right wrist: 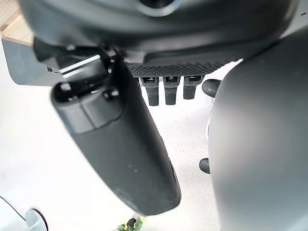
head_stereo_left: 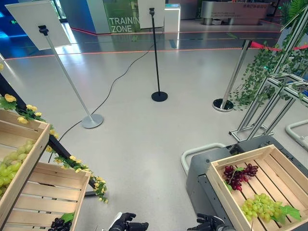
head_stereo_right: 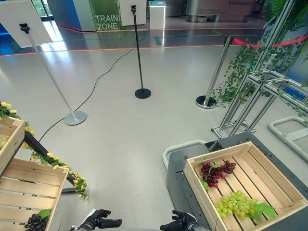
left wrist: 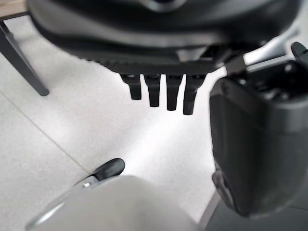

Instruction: Pick up the fruits from the basket on one side to the basket on the other side

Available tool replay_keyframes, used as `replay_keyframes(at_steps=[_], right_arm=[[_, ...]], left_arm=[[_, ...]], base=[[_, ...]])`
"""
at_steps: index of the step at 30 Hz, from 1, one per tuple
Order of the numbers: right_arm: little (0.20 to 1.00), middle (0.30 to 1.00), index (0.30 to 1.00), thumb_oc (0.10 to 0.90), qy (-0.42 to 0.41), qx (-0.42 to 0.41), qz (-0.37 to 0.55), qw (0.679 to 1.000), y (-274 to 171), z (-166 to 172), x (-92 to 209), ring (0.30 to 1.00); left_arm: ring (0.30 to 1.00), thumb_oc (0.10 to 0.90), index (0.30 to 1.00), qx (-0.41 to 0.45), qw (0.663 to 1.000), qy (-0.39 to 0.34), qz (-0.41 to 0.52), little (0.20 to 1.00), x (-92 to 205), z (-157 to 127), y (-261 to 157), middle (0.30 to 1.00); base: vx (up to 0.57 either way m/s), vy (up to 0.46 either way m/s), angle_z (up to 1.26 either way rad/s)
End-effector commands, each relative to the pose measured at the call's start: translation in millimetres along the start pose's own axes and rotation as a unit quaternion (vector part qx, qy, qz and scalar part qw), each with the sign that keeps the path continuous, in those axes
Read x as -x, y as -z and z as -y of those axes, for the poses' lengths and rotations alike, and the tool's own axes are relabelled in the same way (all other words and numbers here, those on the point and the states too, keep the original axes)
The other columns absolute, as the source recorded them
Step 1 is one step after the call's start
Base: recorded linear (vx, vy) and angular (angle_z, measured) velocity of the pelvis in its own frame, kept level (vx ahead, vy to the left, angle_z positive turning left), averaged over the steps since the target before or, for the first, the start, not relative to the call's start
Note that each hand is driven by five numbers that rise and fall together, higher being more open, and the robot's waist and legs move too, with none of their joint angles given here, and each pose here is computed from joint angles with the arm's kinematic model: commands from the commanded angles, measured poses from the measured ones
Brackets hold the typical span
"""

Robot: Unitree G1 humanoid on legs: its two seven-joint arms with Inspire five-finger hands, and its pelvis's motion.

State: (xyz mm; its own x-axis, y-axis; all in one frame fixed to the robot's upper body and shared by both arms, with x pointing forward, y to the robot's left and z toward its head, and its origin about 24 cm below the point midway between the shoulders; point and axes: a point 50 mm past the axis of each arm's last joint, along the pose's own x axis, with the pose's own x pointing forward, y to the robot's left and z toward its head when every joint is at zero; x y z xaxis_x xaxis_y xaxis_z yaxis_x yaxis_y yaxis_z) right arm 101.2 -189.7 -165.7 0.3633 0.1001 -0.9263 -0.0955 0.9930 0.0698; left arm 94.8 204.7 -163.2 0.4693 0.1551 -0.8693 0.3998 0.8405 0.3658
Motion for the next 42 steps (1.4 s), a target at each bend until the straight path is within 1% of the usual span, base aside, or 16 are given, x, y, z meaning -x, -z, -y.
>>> replay_keyframes(at_steps=[1, 5, 11, 17, 19, 20, 23, 25, 26, 27, 30, 35, 37, 38, 40, 42], right_arm=[[0.900, 0.900, 0.900, 0.800, -0.007, 0.047, 0.031, 0.998, -27, -8, -5, 0.900], [0.900, 0.900, 0.900, 0.800, -0.023, 0.043, 0.008, 0.999, -21, -8, -5, 0.900], [0.900, 0.900, 0.900, 0.800, -0.019, 0.058, 0.031, 0.998, -26, -8, -5, 0.900], [0.900, 0.900, 0.900, 0.800, -0.016, 0.081, 0.107, 0.991, -46, -14, -4, 0.900], [0.900, 0.900, 0.900, 0.800, -0.016, 0.067, 0.157, 0.985, -61, -15, -2, 0.900], [0.900, 0.900, 0.900, 0.800, -0.016, 0.067, 0.157, 0.985, -61, -15, -2, 0.900], [0.900, 0.900, 0.900, 0.800, -0.053, 0.016, 0.241, 0.969, -90, -15, 5, 0.900], [0.900, 0.900, 0.900, 0.800, -0.112, -0.043, 0.296, 0.948, -114, -17, 14, 0.900], [0.900, 0.900, 0.900, 0.800, -0.118, -0.051, 0.302, 0.945, -117, -17, 15, 0.900], [0.900, 0.900, 0.900, 0.800, -0.145, -0.090, 0.330, 0.928, -125, -18, 20, 0.900], [0.900, 0.900, 0.900, 0.800, -0.170, -0.159, 0.372, 0.898, -138, -19, 29, 0.900], [0.900, 0.900, 0.900, 0.800, -0.209, -0.214, 0.433, 0.850, -159, -25, 45, 0.900], [0.900, 0.900, 0.900, 0.800, -0.196, -0.249, 0.497, 0.808, -181, -21, 64, 0.900], [0.900, 0.900, 0.900, 0.800, -0.194, -0.250, 0.500, 0.806, -182, -20, 65, 0.900], [0.900, 0.900, 0.900, 0.800, -0.140, -0.252, 0.561, 0.776, -201, -7, 87, 0.900], [0.900, 0.900, 0.900, 0.800, -0.120, -0.244, 0.576, 0.771, -205, -2, 93, 0.900]], left_arm=[[0.900, 0.800, 0.900, -0.035, 0.997, -0.001, 0.065, 0.900, -7, 1, -41, 0.900], [0.900, 0.800, 0.900, -0.015, 0.996, -0.015, 0.088, 0.900, -7, -1, -48, 0.900], [0.900, 0.800, 0.900, -0.014, 0.996, -0.008, 0.085, 0.900, -7, 1, -48, 0.900], [0.900, 0.800, 0.900, -0.015, 0.997, -0.011, 0.081, 0.900, -7, 2, -46, 0.900], [0.900, 0.800, 0.900, -0.016, 0.996, -0.010, 0.083, 0.900, -7, 2, -48, 0.900], [0.900, 0.800, 0.900, -0.016, 0.996, -0.010, 0.083, 0.900, -7, 2, -48, 0.900], [0.900, 0.800, 0.900, -0.017, 0.996, -0.014, 0.086, 0.900, -8, -3, -50, 0.900], [0.900, 0.800, 0.900, -0.019, 0.996, -0.017, 0.084, 0.900, -7, -6, -46, 0.900], [0.900, 0.800, 0.900, -0.019, 0.996, -0.017, 0.083, 0.900, -7, -6, -45, 0.900], [0.900, 0.800, 0.900, -0.020, 0.996, -0.016, 0.081, 0.900, -6, -7, -41, 0.900], [0.900, 0.800, 0.900, -0.019, 0.997, -0.016, 0.076, 0.900, -4, -4, -35, 0.900], [0.900, 0.800, 0.900, -0.012, 0.997, -0.019, 0.074, 0.900, -2, -2, -29, 0.900], [0.900, 0.800, 0.900, -0.009, 0.997, -0.021, 0.073, 0.900, -1, -3, -24, 0.900], [0.900, 0.800, 0.900, -0.009, 0.997, -0.021, 0.072, 0.900, -1, -3, -24, 0.900], [0.900, 0.800, 0.900, -0.007, 0.997, -0.024, 0.069, 0.900, 0, -4, -18, 0.900], [0.900, 0.800, 0.900, -0.008, 0.997, -0.025, 0.068, 0.900, 1, -5, -17, 0.900]], base=[[0.00, 0.000, 0.00], [0.00, 0.000, 0.00], [0.00, 0.000, 0.00], [0.00, 0.000, 0.00], [0.00, 0.000, 0.00], [0.00, 0.000, 0.00], [0.00, 0.000, 0.00], [0.00, 0.000, 0.00], [0.00, -0.025, -0.03], [0.00, 0.000, 0.00], [0.00, -0.001, -0.01], [0.01, -0.007, -0.07], [0.02, -0.023, -0.04], [0.03, -0.024, -0.05], [0.04, -0.021, -0.08], [0.03, -0.016, -0.11]])
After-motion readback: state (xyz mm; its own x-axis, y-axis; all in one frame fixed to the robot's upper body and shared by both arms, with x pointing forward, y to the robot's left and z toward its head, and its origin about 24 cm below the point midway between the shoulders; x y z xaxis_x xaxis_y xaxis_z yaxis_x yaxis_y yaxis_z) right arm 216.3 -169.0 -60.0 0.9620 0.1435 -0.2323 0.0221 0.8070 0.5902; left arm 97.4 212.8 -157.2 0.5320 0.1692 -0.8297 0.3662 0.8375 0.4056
